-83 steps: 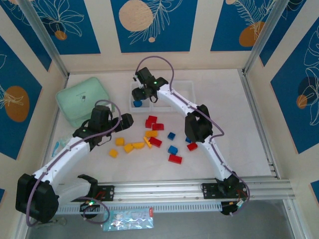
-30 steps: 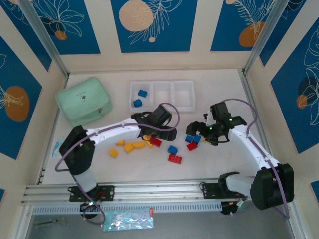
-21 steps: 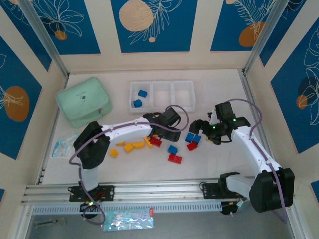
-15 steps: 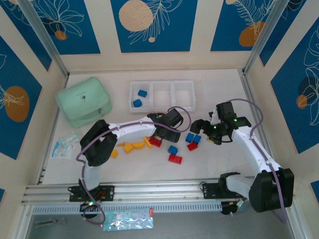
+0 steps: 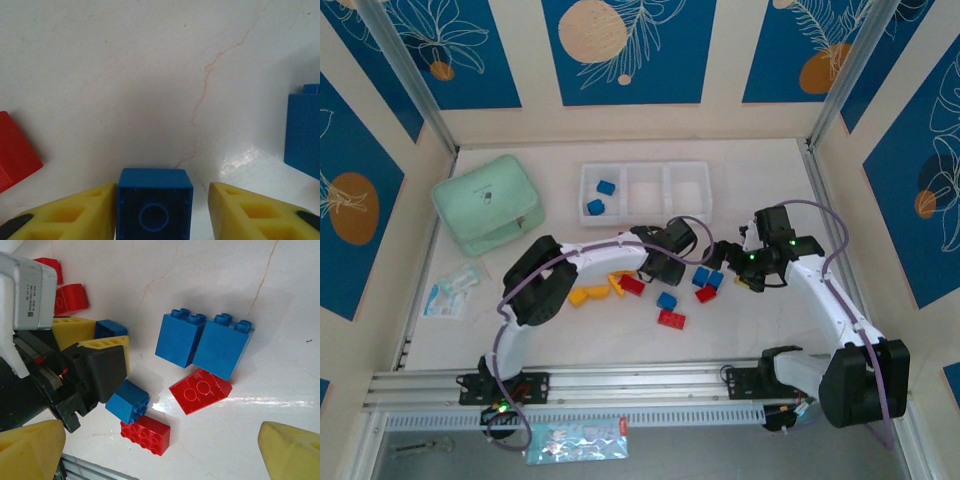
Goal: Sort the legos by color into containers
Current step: Pick up the lego from the center of the table, then place the lego in the container, then pick up the lego from the middle-left of the table.
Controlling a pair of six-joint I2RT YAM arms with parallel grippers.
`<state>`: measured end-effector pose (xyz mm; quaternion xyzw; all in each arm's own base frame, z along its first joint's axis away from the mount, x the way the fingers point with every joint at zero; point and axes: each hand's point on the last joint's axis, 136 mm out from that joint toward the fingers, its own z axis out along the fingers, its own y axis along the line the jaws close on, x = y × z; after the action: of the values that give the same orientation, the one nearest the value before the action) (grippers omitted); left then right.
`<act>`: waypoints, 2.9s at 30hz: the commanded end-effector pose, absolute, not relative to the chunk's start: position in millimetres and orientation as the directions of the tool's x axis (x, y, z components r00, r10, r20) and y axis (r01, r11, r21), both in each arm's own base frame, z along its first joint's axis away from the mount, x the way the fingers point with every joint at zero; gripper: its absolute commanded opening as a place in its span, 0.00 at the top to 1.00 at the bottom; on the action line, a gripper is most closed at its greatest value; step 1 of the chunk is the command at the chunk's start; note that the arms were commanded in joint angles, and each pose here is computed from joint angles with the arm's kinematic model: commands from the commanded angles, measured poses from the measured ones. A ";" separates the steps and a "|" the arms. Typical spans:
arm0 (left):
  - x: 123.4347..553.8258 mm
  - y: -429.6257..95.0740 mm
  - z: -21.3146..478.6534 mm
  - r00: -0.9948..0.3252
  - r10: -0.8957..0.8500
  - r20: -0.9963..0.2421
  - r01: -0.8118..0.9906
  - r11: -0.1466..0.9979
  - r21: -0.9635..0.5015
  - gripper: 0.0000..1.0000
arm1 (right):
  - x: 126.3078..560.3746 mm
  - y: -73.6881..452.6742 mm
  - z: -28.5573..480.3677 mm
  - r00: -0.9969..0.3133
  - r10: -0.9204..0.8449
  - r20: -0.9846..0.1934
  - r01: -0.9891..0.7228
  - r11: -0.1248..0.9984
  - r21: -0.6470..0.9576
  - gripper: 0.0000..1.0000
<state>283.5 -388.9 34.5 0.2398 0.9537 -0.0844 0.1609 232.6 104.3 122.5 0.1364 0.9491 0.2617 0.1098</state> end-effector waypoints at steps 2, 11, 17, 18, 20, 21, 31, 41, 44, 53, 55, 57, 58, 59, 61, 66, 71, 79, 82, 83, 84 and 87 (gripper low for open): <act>284.0 -385.7 28.3 -0.828 0.456 -0.326 0.493 0.869 -0.036 0.57 | 228.5 107.6 124.1 -0.944 0.302 -0.134 0.182 0.815 0.551 0.01; 285.0 -384.6 47.2 -0.820 0.445 -0.360 0.492 0.870 -0.045 0.72 | 231.3 107.9 130.4 -0.942 0.297 -0.154 0.168 0.818 0.550 0.01; 289.7 -371.5 85.1 -0.800 0.399 -0.448 0.470 0.881 -0.054 0.77 | 238.4 116.9 147.5 -0.945 0.231 -0.230 0.084 0.855 0.512 0.01; 290.6 -366.6 93.5 -0.797 0.383 -0.467 0.460 0.886 -0.057 0.78 | 240.1 119.3 150.7 -0.946 0.213 -0.245 0.067 0.867 0.494 0.01; 292.6 -355.5 106.4 -0.791 0.352 -0.499 0.438 0.897 -0.062 0.78 | 243.4 123.3 155.5 -0.945 0.190 -0.268 0.043 0.880 0.473 0.01; 294.0 -349.5 113.3 -0.789 0.336 -0.514 0.428 0.901 -0.067 0.79 | 244.9 125.5 157.5 -0.944 0.181 -0.276 0.032 0.883 0.468 0.01; 341.6 -274.7 161.9 -0.753 0.233 -0.615 0.300 0.954 -0.007 0.80 | 265.9 180.6 180.2 -0.895 -0.024 -0.446 -0.230 0.881 0.413 0.01; 417.5 -248.3 154.0 -0.777 0.135 -0.615 0.202 0.979 -0.041 0.81 | 296.2 228.7 182.8 -0.806 -0.131 -0.577 -0.411 0.826 0.386 0.01; 441.5 -245.5 145.6 -0.784 0.118 -0.609 0.176 0.984 -0.036 0.81 | 305.8 228.3 181.0 -0.814 -0.099 -0.572 -0.389 0.824 0.412 0.01; 507.4 -221.1 126.5 -0.780 0.047 -0.624 0.065 0.998 -0.006 0.81 | 320.7 219.4 173.0 -0.831 -0.066 -0.552 -0.357 0.824 0.440 0.01; 515.6 -219.4 122.8 -0.775 0.031 -0.631 0.056 0.998 -0.019 0.81 | 320.9 219.2 170.6 -0.831 -0.071 -0.552 -0.362 0.823 0.439 0.01; 521.0 -217.8 116.6 -0.784 0.026 -0.621 0.047 0.999 -0.018 0.81 | 322.1 217.8 168.1 -0.835 -0.069 -0.546 -0.356 0.825 0.439 0.01; 522.8 -217.0 114.0 -0.786 0.027 -0.618 0.045 0.999 -0.012 0.80 | 322.3 216.9 166.7 -0.837 -0.069 -0.543 -0.354 0.825 0.440 0.01; 524.6 -216.0 112.0 -0.787 0.027 -0.617 0.040 0.999 -0.007 0.78 | 322.8 215.3 165.1 -0.840 -0.065 -0.539 -0.348 0.827 0.442 0.01; 525.4 -215.7 108.9 -0.791 0.032 -0.611 0.043 0.999 -0.005 0.75 | 323.2 213.3 164.9 -0.844 -0.056 -0.533 -0.340 0.825 0.451 0.01; 524.7 -211.6 114.7 -0.786 0.046 -0.616 0.045 0.999 0.017 0.56 | 323.3 209.2 168.0 -0.843 -0.035 -0.537 -0.331 0.820 0.467 0.01; 519.7 -207.2 128.2 -0.781 0.052 -0.623 0.045 0.999 0.027 0.44 | 321.8 206.3 169.1 -0.845 -0.033 -0.534 -0.327 0.822 0.466 0.01; 493.3 -216.9 158.5 -0.779 0.019 -0.627 0.096 0.991 -0.089 0.40 | 311.4 195.2 173.5 -0.853 -0.012 -0.521 -0.297 0.833 0.467 0.01; 474.4 -219.2 165.9 -0.786 0.005 -0.618 0.113 0.984 -0.136 0.38 | 304.6 187.0 172.2 -0.867 0.005 -0.498 -0.264 0.842 0.470 0.01; 465.8 -220.4 166.4 -0.792 -0.001 -0.611 0.119 0.981 -0.155 0.38 | 301.5 184.7 171.6 -0.872 0.011 -0.489 -0.254 0.844 0.472 0.01; 457.0 -224.0 167.6 -0.797 -0.003 -0.604 0.133 0.975 -0.180 0.37 | 297.8 182.3 170.8 -0.877 0.017 -0.480 -0.243 0.846 0.475 0.01; 428.4 -233.9 166.7 -0.818 -0.011 -0.574 0.160 0.956 -0.247 0.37 | 285.3 175.1 166.4 -0.897 0.033 -0.441 -0.204 0.854 0.479 0.01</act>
<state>454.6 -215.2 163.8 0.0329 0.9431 -0.0904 0.3183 306.1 183.4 174.3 -0.0649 0.9259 0.2687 0.2575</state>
